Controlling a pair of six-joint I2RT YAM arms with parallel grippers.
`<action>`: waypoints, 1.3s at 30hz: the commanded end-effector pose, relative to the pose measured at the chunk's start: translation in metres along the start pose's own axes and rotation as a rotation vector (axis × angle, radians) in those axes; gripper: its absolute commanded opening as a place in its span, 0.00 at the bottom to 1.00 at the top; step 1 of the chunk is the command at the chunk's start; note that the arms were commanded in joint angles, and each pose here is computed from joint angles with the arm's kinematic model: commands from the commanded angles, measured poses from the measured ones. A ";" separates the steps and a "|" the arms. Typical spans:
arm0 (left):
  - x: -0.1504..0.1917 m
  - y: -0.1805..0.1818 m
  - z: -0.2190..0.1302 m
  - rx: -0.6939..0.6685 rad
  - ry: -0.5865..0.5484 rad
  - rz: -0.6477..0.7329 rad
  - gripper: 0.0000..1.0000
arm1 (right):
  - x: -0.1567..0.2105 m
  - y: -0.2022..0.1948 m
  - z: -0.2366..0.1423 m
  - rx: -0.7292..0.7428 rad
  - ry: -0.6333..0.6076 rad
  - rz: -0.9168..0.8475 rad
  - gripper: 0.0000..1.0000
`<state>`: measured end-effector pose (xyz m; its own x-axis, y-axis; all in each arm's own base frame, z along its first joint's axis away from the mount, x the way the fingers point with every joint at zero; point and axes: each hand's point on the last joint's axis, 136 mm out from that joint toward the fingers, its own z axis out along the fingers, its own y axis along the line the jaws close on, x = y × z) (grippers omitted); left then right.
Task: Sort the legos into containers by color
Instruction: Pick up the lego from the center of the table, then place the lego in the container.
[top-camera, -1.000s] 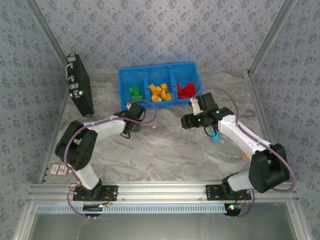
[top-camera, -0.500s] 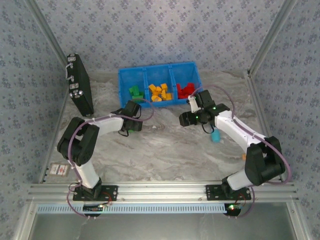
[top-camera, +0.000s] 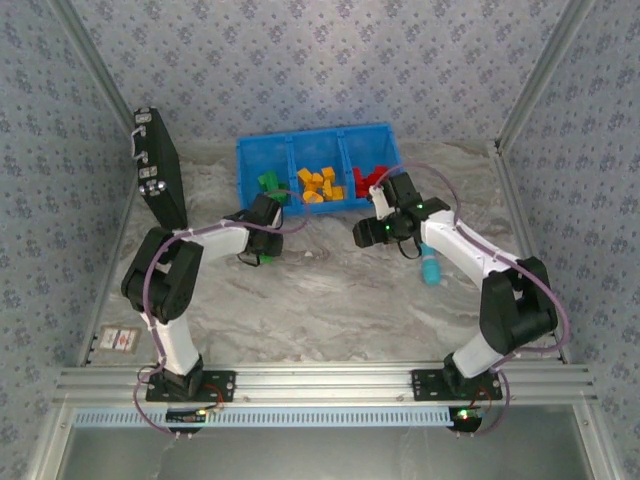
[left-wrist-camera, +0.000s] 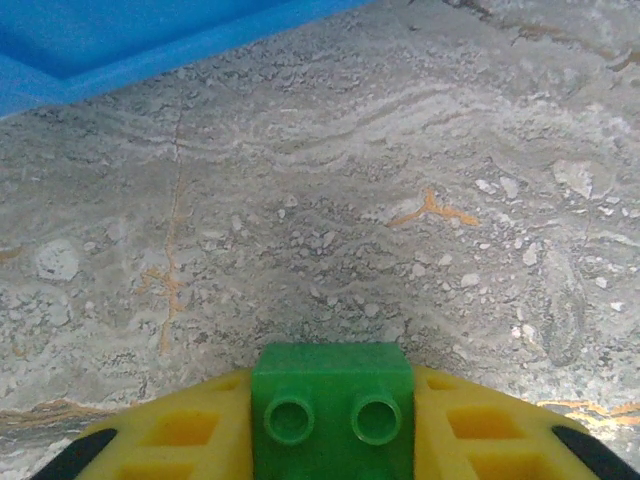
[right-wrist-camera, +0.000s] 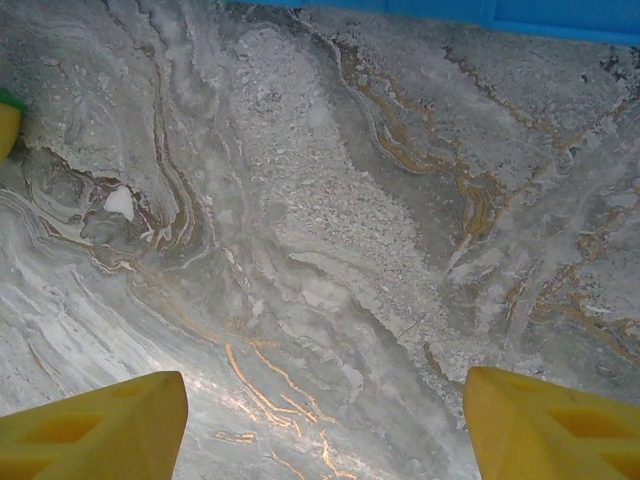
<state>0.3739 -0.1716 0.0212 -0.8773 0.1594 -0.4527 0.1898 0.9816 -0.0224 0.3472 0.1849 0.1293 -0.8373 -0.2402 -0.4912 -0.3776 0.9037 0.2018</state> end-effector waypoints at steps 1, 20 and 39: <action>0.033 0.001 0.025 0.014 0.107 -0.040 0.30 | -0.015 0.003 -0.013 0.013 -0.029 -0.040 0.75; -0.152 -0.003 -0.120 -0.023 -0.215 0.023 0.27 | 0.008 0.002 -0.079 0.052 -0.195 0.031 0.79; -0.233 0.032 -0.028 -0.047 -0.199 -0.050 0.25 | -0.026 0.037 -0.182 -0.009 -0.498 0.001 1.00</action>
<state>0.5672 -0.1736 0.1374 -0.7867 0.0945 -0.6100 0.1138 0.9935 0.0072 0.2837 0.1577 0.2823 -0.5891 -0.0305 -0.8075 -0.3553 0.9073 0.2249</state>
